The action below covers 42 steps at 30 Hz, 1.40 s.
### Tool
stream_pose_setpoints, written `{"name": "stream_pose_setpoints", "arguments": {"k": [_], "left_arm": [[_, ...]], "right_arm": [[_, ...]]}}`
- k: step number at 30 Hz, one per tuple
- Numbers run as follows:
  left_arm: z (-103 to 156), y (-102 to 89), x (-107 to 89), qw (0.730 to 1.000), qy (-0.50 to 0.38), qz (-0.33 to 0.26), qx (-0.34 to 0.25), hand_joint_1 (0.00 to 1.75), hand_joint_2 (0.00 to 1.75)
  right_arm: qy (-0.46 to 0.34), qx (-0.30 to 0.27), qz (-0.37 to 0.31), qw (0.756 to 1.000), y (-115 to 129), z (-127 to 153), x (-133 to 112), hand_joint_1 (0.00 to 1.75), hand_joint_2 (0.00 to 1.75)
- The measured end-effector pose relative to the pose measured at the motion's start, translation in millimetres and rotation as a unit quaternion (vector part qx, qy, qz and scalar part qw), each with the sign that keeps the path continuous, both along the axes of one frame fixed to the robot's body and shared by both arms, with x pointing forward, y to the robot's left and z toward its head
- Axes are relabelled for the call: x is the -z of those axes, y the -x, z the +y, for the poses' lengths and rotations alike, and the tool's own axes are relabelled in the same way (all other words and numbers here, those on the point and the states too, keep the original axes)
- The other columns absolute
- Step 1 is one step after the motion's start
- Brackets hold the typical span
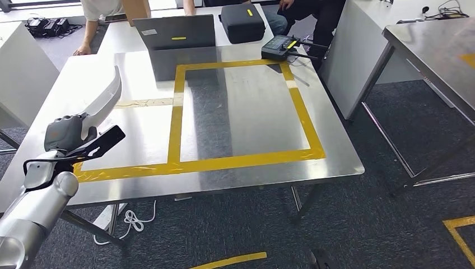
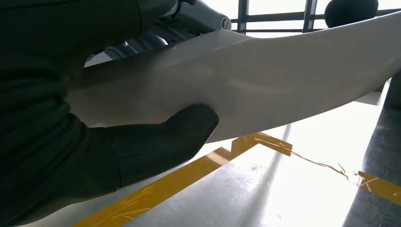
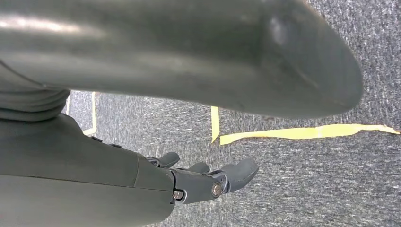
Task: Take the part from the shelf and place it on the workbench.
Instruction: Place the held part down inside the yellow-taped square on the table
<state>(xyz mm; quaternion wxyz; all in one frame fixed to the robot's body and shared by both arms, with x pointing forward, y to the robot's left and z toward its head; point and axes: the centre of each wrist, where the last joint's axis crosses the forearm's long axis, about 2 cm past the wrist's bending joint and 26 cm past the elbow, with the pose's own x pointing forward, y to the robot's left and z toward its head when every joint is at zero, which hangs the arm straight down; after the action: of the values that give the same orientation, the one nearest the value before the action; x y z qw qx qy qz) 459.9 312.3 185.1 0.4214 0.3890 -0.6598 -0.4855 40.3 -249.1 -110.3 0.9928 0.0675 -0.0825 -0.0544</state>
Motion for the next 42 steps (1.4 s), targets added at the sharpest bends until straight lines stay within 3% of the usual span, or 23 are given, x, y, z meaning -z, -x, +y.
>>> {"name": "stream_pose_setpoints", "arguments": {"k": [42], "left_arm": [[5.0, 3.8, 8.7, 1.000, -0.010, 0.027, 0.001, 1.75, 1.75]], "right_arm": [[0.002, -0.002, -0.001, 1.000, 0.8, -1.9, 0.2, 0.00, 0.00]]}}
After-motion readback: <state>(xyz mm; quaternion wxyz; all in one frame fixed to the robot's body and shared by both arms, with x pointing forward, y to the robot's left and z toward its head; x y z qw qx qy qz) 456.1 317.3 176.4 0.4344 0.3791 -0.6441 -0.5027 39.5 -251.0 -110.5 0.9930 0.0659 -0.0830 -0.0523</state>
